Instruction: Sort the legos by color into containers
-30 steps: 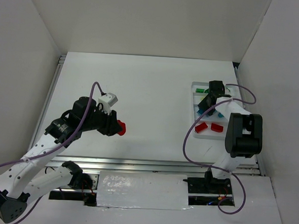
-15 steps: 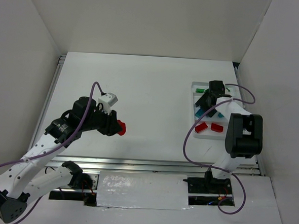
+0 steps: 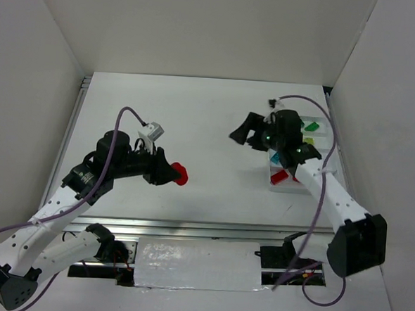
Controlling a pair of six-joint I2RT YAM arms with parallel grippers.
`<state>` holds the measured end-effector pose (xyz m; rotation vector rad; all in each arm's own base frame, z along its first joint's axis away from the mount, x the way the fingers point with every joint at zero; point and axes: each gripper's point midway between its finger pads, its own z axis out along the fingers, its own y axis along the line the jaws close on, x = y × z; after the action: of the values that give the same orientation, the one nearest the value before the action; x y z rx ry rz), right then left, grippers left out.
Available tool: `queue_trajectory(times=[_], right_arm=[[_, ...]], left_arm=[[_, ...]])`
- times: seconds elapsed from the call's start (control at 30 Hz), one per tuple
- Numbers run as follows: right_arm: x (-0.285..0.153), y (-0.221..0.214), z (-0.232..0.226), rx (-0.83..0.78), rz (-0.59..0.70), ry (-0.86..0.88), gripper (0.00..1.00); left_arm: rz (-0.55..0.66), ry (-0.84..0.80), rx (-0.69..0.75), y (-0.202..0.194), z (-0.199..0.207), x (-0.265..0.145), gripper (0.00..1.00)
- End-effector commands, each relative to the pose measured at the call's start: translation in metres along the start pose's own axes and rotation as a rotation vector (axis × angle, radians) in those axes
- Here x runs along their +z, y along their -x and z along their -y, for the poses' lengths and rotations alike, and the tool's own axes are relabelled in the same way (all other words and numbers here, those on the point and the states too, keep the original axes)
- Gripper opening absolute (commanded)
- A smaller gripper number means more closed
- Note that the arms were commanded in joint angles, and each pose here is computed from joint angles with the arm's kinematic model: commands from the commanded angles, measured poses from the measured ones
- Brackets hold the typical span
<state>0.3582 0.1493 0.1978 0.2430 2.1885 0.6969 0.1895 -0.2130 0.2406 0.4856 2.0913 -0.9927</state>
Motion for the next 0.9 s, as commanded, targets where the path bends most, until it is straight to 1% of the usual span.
queue_trajectory(times=[0.0,0.03,0.07,0.1,0.13,0.2,0.23,0.27,0.33,0.4,0.5,0.6,0.67,0.73,0.83,0.87], right_arm=[[-0.061,-0.071,-0.125,-0.229,-0.166,0.651,0.85],[-0.079,-0.084,-0.140,-0.228,-0.197,0.747,0.85],[-0.103,-0.099,-0.162,-0.264,-0.166,0.881,0.85],[-0.119,-0.107,-0.172,-0.233,-0.188,0.954,0.85],[-0.146,-0.107,-0.189,-0.274,-0.149,1.081,0.84],[-0.165,-0.127,-0.199,-0.270,-0.189,1.157,0.83],[-0.174,-0.126,-0.205,-0.276,-0.159,1.186,0.83],[-0.183,-0.133,-0.211,-0.275,-0.183,1.220,0.81],[-0.195,-0.136,-0.219,-0.285,-0.190,1.276,0.81],[-0.202,-0.140,-0.225,-0.275,-0.204,1.310,0.80],[-0.206,-0.137,-0.232,-0.275,-0.174,1.328,0.78],[-0.199,-0.127,-0.236,-0.257,-0.134,1.286,0.72],[-0.198,-0.121,-0.240,-0.267,-0.103,1.276,0.65],[-0.196,-0.119,-0.242,-0.275,-0.096,1.266,0.60],[-0.190,-0.114,-0.242,-0.274,-0.065,1.240,0.60],[-0.189,-0.114,-0.242,-0.279,-0.059,1.238,0.58]], left_arm=[[0.167,-0.362,0.038,0.054,0.077,-0.019,0.00],[0.181,-0.404,0.037,0.058,0.085,-0.021,0.00],[0.191,-0.467,0.035,0.063,0.097,-0.026,0.00],[0.197,-0.503,0.043,0.064,0.102,-0.028,0.00],[0.201,-0.534,0.050,0.064,0.107,-0.029,0.00],[0.205,-0.571,0.031,0.064,0.111,-0.030,0.00],[0.200,-0.587,0.028,0.063,0.113,-0.030,0.00],[0.188,-0.604,0.015,0.061,0.114,-0.030,0.00],[0.186,-0.603,0.001,0.060,0.113,-0.028,0.00],[0.183,-0.597,-0.005,0.058,0.111,-0.026,0.00],[0.181,-0.604,-0.013,0.056,0.112,-0.026,0.00],[0.170,-0.612,-0.019,0.054,0.112,-0.027,0.00],[0.165,-0.614,-0.021,0.052,0.112,-0.027,0.00],[0.164,-0.618,-0.020,0.051,0.112,-0.028,0.00],[0.158,-0.637,-0.023,0.048,0.114,-0.029,0.00],[0.157,-0.646,-0.020,0.048,0.115,-0.030,0.00]])
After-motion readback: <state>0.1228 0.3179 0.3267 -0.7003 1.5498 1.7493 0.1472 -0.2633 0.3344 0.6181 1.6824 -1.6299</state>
